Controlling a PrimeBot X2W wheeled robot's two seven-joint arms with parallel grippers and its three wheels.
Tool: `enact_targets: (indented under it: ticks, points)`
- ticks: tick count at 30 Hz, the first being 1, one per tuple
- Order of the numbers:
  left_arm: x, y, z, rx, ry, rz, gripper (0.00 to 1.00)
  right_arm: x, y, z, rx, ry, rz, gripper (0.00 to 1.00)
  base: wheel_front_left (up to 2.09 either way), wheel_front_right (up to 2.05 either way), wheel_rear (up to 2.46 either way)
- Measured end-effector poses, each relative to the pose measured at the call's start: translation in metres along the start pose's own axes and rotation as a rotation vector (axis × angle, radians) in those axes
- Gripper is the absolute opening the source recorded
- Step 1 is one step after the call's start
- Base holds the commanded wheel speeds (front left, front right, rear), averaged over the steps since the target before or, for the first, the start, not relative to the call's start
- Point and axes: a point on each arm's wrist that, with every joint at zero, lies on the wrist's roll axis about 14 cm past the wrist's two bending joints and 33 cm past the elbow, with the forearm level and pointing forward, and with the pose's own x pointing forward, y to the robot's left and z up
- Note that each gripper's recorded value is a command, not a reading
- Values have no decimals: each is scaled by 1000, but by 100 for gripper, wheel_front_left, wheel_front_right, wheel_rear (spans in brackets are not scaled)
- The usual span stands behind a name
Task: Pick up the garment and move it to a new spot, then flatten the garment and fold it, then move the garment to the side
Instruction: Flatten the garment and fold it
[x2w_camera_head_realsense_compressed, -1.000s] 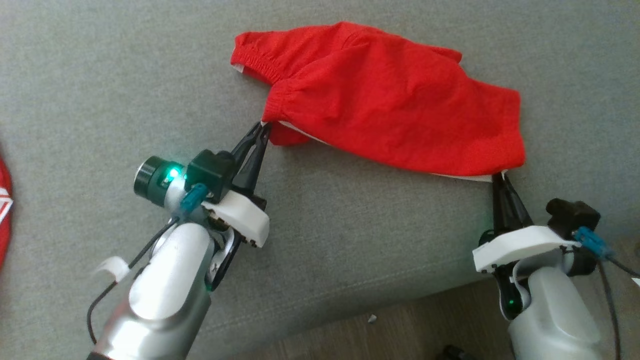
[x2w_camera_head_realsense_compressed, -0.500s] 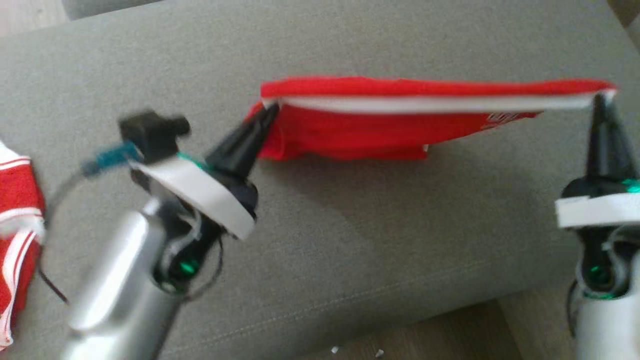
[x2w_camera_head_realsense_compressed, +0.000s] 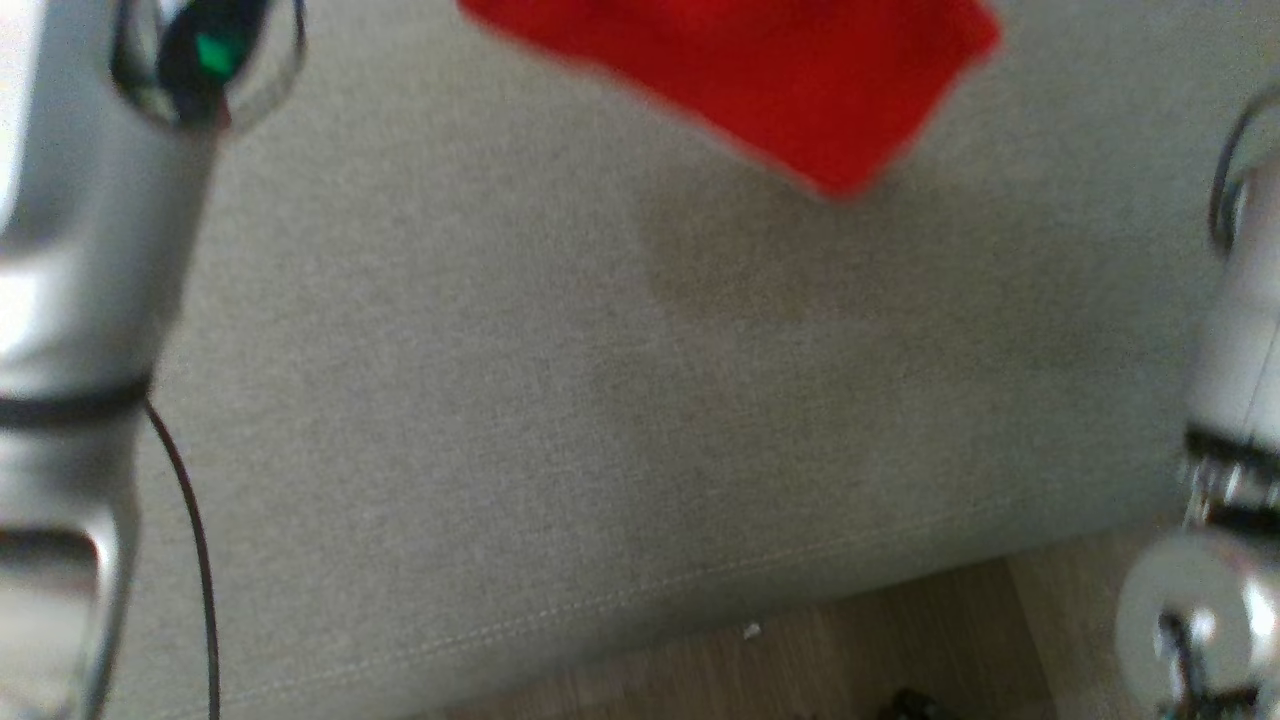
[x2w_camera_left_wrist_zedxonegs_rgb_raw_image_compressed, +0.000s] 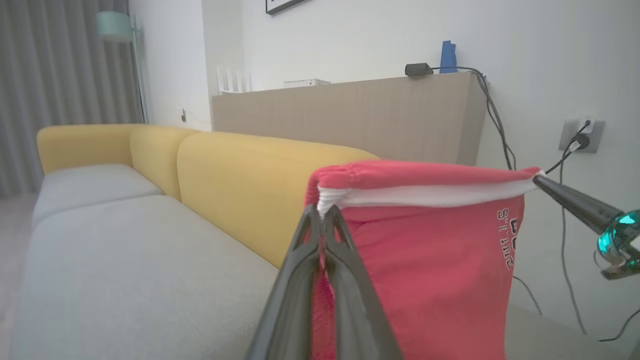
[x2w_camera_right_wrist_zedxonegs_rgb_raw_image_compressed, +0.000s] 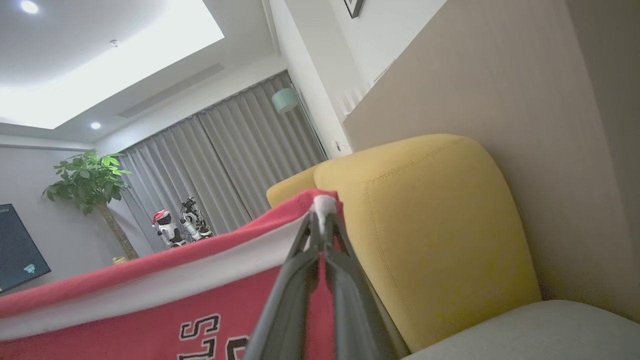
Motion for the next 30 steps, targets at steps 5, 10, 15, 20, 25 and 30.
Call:
enact_targets:
  ticks: [5, 10, 15, 20, 25, 30]
  points:
    - [35, 28, 19, 135, -165, 11, 0, 49, 12, 13, -61, -102, 16, 0, 0, 0, 0]
    - [45, 36, -4, 176, -195, -12, 0, 69, 18, 7, -109, -153, 28, 0, 0, 0, 0]
    - [8, 27, -80, 140, -3, -48, 0, 48, 10, -45, -119, -32, 23, 0, 0, 0, 0]
    - [-60, -22, -151, 35, 190, -138, 0, -32, -31, -149, -110, 272, -55, 0, 0, 0, 0]
    - [-120, -59, -185, -18, 314, -181, 0, -108, -49, -198, -56, 451, -106, 0, 0, 0, 0]
    - [-188, -92, -206, -52, 426, -170, 0, -171, -57, -206, 16, 527, -156, 0, 0, 0, 0]
